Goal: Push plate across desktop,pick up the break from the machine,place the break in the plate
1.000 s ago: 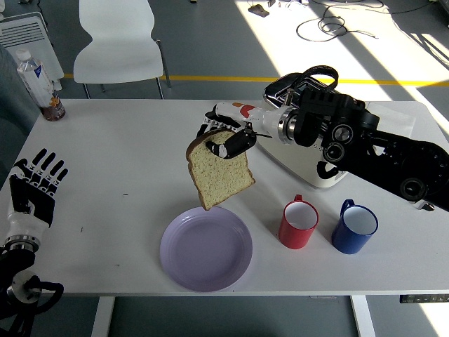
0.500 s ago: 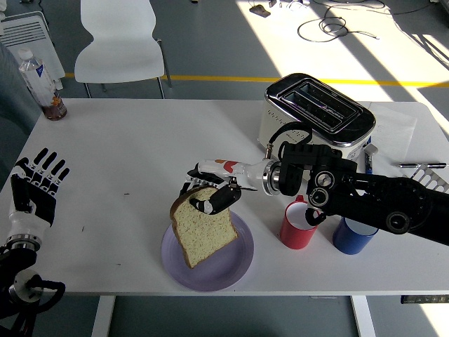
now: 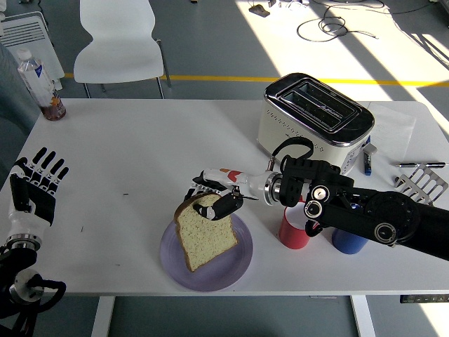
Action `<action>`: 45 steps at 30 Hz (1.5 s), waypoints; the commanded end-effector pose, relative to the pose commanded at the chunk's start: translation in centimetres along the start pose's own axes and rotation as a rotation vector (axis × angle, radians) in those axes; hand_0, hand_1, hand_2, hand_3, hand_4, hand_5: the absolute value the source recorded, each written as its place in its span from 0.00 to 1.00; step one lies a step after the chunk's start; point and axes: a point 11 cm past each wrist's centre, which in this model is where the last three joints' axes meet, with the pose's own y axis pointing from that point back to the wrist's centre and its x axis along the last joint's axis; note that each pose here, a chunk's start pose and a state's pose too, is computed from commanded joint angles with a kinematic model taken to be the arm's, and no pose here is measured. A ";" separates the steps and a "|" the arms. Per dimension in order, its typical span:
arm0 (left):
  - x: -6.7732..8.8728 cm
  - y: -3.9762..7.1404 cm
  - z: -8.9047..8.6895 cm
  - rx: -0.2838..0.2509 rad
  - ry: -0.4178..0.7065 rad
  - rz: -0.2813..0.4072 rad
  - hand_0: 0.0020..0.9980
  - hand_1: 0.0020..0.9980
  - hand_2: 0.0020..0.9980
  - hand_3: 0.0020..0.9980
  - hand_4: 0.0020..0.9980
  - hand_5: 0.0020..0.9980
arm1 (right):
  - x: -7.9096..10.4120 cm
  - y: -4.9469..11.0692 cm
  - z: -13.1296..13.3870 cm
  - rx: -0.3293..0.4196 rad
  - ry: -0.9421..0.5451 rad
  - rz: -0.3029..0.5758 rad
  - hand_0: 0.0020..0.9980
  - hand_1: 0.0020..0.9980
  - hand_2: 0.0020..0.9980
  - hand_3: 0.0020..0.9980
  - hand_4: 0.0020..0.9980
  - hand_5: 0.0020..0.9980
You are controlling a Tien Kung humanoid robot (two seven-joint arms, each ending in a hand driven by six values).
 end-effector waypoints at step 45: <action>0.1 0.6 -0.9 0.010 0.009 0.009 0.79 0.79 0.84 0.78 0.44 1.00 | 4.2 0.8 -0.1 0.084 -0.010 0.227 0.72 0.74 0.79 0.83 0.57 0.10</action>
